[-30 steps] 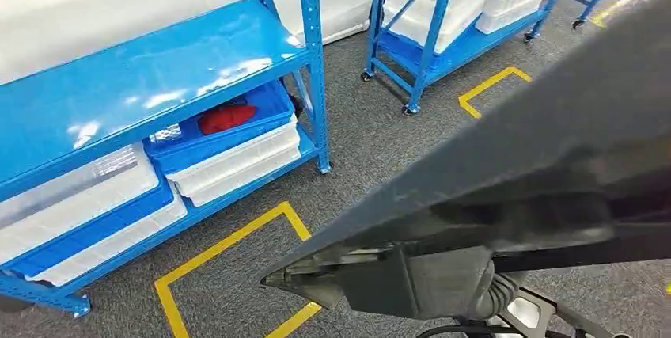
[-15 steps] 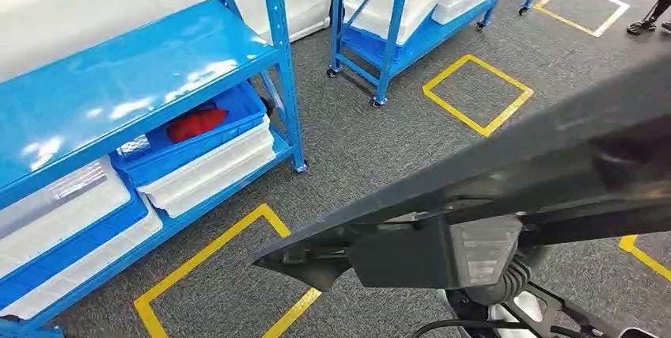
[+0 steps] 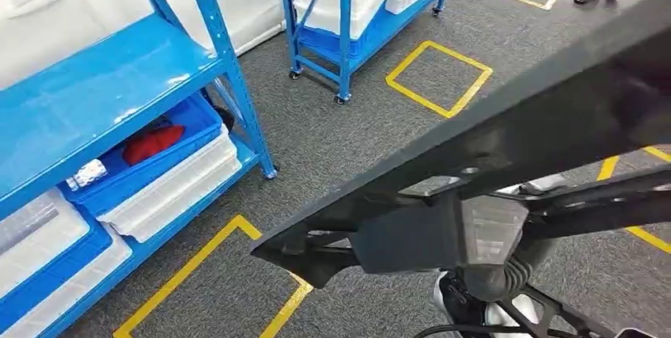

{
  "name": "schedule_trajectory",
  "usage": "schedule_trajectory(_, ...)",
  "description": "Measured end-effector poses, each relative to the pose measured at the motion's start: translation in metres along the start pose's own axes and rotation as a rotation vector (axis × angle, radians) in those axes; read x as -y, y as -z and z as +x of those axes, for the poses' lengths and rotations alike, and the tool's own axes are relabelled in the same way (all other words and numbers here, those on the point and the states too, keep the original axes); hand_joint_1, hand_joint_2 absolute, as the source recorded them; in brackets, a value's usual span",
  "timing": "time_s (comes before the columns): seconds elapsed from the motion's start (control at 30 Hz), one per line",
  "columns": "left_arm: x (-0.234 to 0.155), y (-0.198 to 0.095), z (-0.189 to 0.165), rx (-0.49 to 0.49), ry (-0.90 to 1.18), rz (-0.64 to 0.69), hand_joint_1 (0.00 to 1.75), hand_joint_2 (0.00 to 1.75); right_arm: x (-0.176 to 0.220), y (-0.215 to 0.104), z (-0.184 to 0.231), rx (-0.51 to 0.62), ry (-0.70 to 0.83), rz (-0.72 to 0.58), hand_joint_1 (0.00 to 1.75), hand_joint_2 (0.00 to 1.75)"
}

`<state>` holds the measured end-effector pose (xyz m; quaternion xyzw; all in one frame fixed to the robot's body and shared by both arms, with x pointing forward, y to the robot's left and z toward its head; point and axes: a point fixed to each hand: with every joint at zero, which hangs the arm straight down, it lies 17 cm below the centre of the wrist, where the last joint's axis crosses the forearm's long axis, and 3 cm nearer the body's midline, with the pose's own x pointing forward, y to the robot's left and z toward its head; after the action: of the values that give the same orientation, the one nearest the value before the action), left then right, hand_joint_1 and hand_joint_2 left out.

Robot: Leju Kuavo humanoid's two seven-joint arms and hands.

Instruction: Take the parts from the cabinet and place them on the table.

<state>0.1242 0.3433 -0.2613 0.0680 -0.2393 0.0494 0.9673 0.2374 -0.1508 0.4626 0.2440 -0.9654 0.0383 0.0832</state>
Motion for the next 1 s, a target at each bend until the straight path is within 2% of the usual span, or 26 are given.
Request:
schedule_trajectory(0.33, 0.002, 0.001, 0.009, 0.033, -0.001, -0.020, 0.00, 0.00, -0.003, -0.008, -0.011, -0.036, -0.053, 0.013, 1.75, 1.75)
schedule_trajectory(0.6, 0.010, -0.002, -0.005, -0.012, 0.001, -0.025, 0.00, 0.00, -0.005, -0.015, -0.020, -0.059, -0.130, 0.040, 1.75, 1.75)
schedule_trajectory(1.0, 0.014, -0.004, -0.010, -0.021, 0.009, -0.032, 0.00, 0.00, -0.004, -0.018, -0.022, -0.074, -0.137, 0.037, 1.75, 1.75)
